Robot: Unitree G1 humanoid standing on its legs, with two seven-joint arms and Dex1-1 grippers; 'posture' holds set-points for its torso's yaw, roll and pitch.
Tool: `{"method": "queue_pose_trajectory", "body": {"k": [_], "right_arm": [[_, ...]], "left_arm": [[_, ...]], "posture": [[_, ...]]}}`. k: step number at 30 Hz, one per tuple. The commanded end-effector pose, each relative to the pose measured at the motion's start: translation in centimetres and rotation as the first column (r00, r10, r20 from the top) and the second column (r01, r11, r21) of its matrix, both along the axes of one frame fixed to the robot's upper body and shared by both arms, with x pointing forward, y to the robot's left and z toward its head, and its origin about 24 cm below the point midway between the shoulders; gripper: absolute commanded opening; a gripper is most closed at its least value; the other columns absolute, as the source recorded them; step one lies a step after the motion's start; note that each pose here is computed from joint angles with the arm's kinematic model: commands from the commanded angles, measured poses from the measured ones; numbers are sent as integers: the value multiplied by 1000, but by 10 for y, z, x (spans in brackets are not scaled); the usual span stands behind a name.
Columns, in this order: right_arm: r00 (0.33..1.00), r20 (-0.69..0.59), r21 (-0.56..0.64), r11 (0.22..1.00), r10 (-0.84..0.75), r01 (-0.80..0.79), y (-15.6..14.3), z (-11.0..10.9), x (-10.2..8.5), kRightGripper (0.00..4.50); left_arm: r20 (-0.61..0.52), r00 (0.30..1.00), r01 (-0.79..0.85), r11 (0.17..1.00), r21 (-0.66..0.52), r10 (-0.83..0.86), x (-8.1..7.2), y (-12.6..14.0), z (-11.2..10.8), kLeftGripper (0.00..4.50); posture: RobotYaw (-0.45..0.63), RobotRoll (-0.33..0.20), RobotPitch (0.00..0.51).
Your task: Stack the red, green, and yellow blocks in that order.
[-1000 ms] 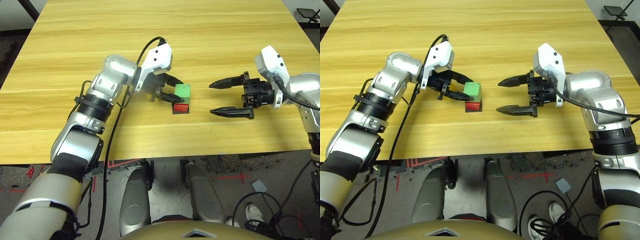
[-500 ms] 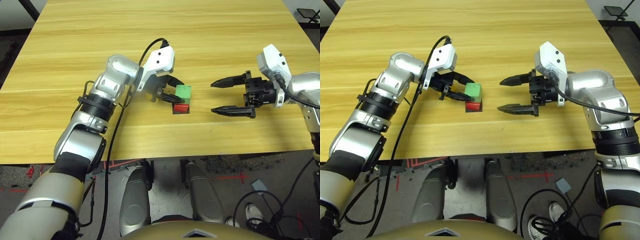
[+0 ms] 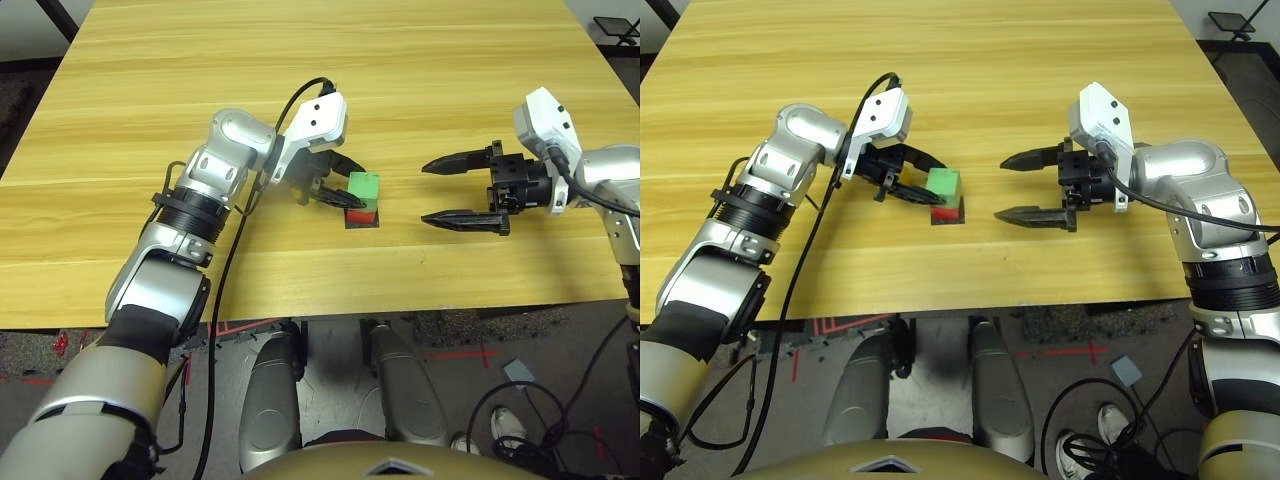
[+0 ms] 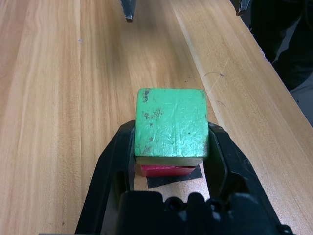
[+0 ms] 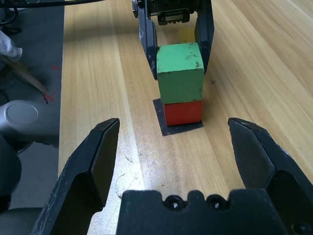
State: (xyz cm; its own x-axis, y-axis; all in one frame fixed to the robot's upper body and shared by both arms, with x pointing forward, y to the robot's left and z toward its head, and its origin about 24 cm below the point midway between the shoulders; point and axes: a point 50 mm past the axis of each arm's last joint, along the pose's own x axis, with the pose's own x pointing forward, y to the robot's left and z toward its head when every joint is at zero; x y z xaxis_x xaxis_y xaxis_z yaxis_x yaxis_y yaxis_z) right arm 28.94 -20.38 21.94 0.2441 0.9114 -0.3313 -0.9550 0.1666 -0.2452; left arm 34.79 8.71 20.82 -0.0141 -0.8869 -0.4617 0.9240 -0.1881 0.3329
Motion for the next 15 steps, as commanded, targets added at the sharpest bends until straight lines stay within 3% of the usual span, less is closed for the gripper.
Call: {"method": "queue_pose_trajectory", "body": {"k": [1, 3, 10, 15], "right_arm": [[1000, 7, 7, 1000, 19, -19, 4, 2, -3, 4500], [1000, 8, 9, 1000, 18, -18, 4, 2, -3, 4500], [1000, 5, 7, 1000, 15, -15, 3, 1, -3, 4500], [1000, 2, 9, 1000, 13, -13, 3, 1, -3, 4500]], "left_arm": [[-22, 1000, 11, 1000, 26, -11, -3, -1, -9, 2066], [-25, 1000, 12, 1000, 25, -12, -4, -2, -10, 2066], [-31, 999, -7, 1000, 15, 7, -7, -7, -6, 4476], [-29, 997, -72, 996, -44, 71, -16, -11, 14, 4476]], "posture": [[24, -48, 276], [24, -48, 276], [27, -49, 275], [29, -48, 274]]}}
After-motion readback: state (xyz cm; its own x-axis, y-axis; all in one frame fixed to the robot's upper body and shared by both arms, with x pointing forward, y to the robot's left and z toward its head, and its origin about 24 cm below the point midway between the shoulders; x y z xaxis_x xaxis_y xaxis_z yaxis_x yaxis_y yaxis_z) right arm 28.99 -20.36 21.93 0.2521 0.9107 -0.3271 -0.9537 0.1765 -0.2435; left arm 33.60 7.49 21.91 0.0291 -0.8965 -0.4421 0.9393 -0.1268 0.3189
